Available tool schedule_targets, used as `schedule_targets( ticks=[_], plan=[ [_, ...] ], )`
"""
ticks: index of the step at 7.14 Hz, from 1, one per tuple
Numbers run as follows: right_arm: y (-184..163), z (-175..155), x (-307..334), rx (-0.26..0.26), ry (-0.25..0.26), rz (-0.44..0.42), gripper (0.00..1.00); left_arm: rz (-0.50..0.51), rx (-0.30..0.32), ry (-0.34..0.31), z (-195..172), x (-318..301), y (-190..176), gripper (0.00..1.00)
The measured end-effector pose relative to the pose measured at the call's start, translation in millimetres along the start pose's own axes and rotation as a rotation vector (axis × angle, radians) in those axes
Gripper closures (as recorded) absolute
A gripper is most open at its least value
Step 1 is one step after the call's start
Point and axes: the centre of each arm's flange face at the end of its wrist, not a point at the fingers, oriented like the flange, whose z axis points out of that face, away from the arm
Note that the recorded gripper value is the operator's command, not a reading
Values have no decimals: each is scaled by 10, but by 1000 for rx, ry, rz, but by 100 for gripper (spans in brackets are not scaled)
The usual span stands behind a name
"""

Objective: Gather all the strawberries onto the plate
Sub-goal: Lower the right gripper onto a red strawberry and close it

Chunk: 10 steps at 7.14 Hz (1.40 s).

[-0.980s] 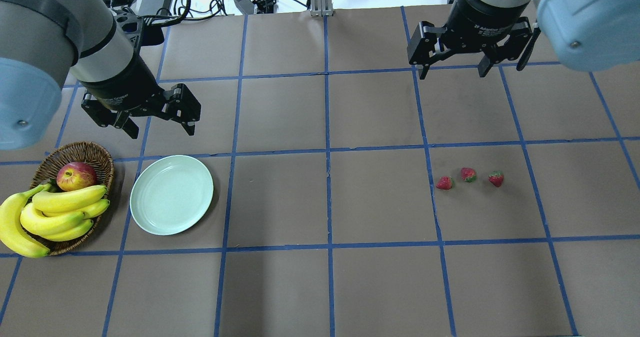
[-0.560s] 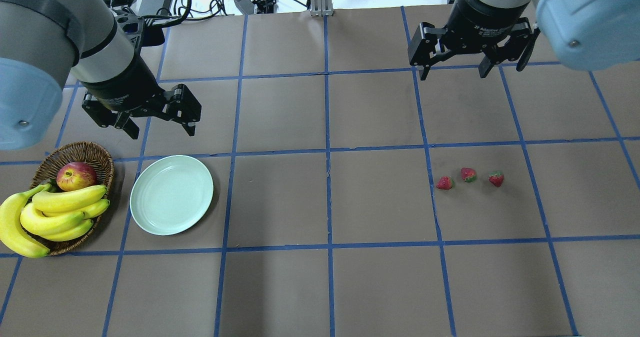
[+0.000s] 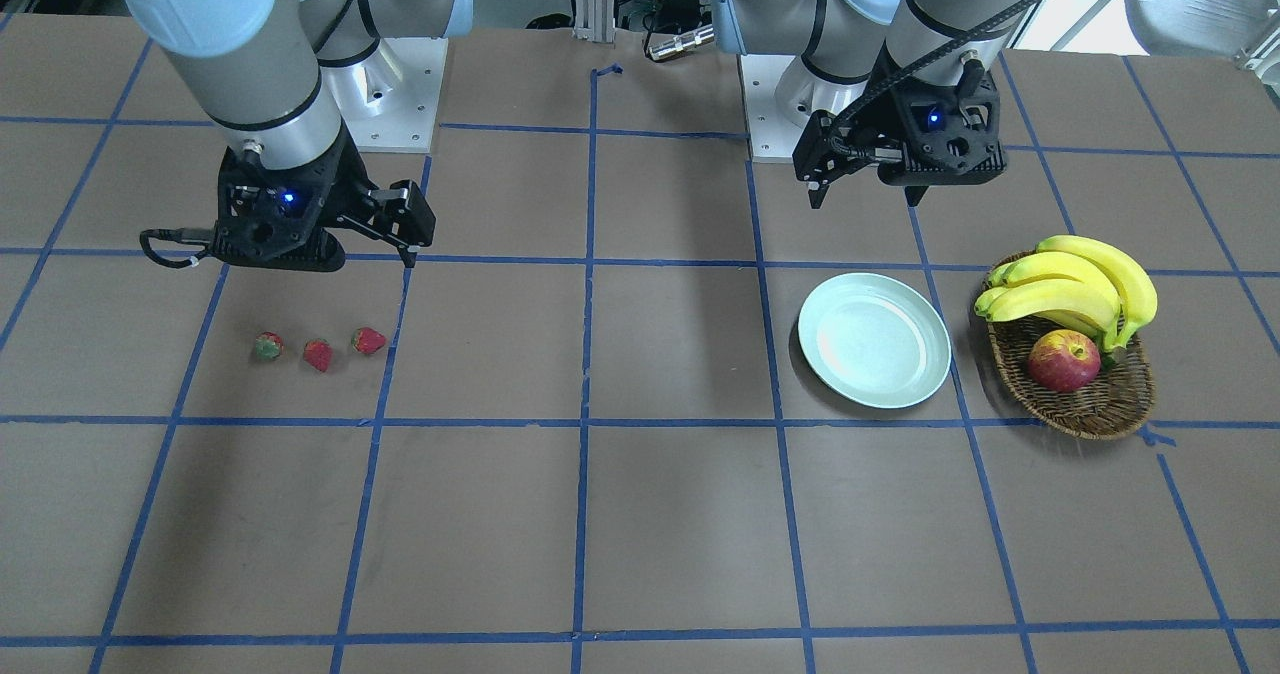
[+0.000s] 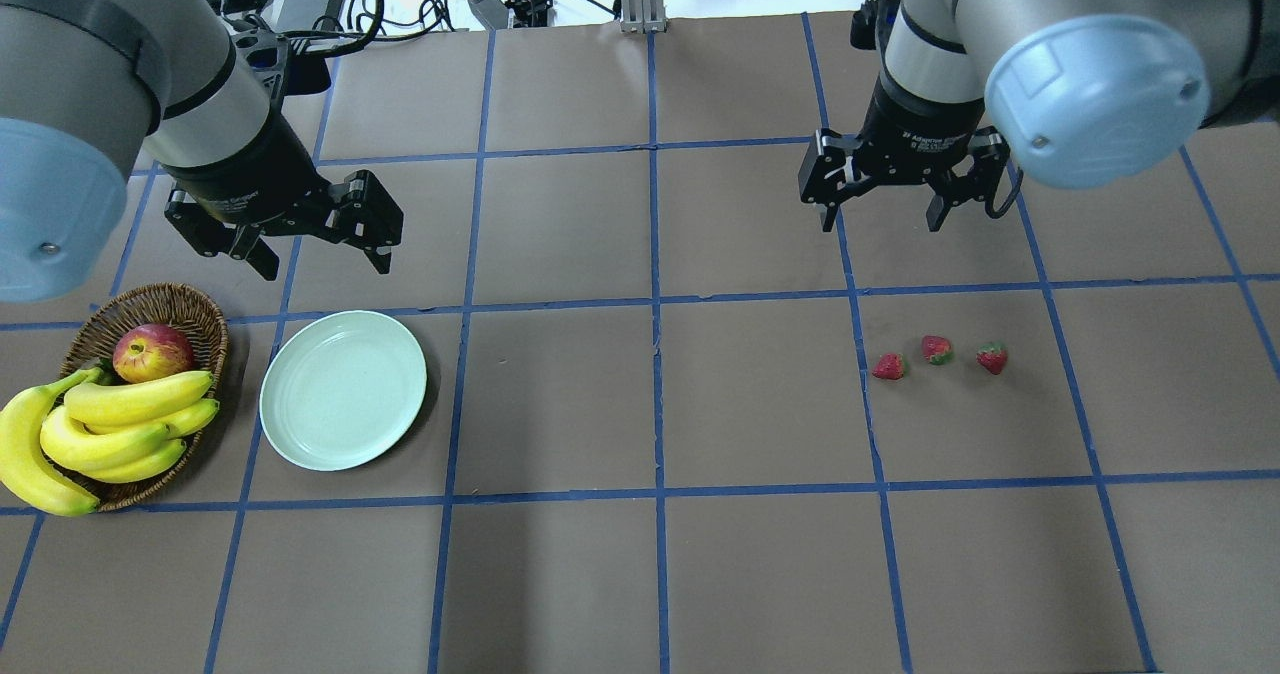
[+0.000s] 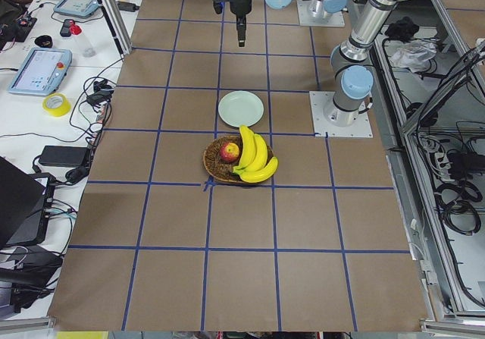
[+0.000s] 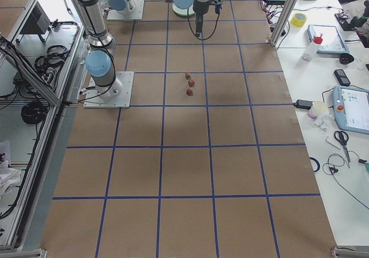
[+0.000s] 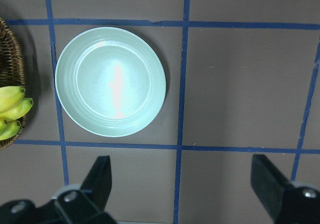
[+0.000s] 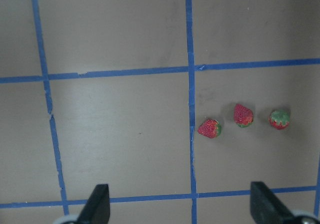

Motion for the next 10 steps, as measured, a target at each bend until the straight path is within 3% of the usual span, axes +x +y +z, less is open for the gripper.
schedule_targets(
  ticks=[4,7,8,10],
  plan=[
    [107,1429,563,-48,-5,215,1,0,-1,0,17,6,-29,0],
    [-6,2043,686,-21,-23,298,2,1,2,-2,4,5,-23,0],
    [-33,2131,688,-19,-24,303,11,1,2,-4,-1,3,-23,0],
    [-14,2220,688,-30,-22,303,51,1,3,-3,-3,4,-23,0]
  ],
)
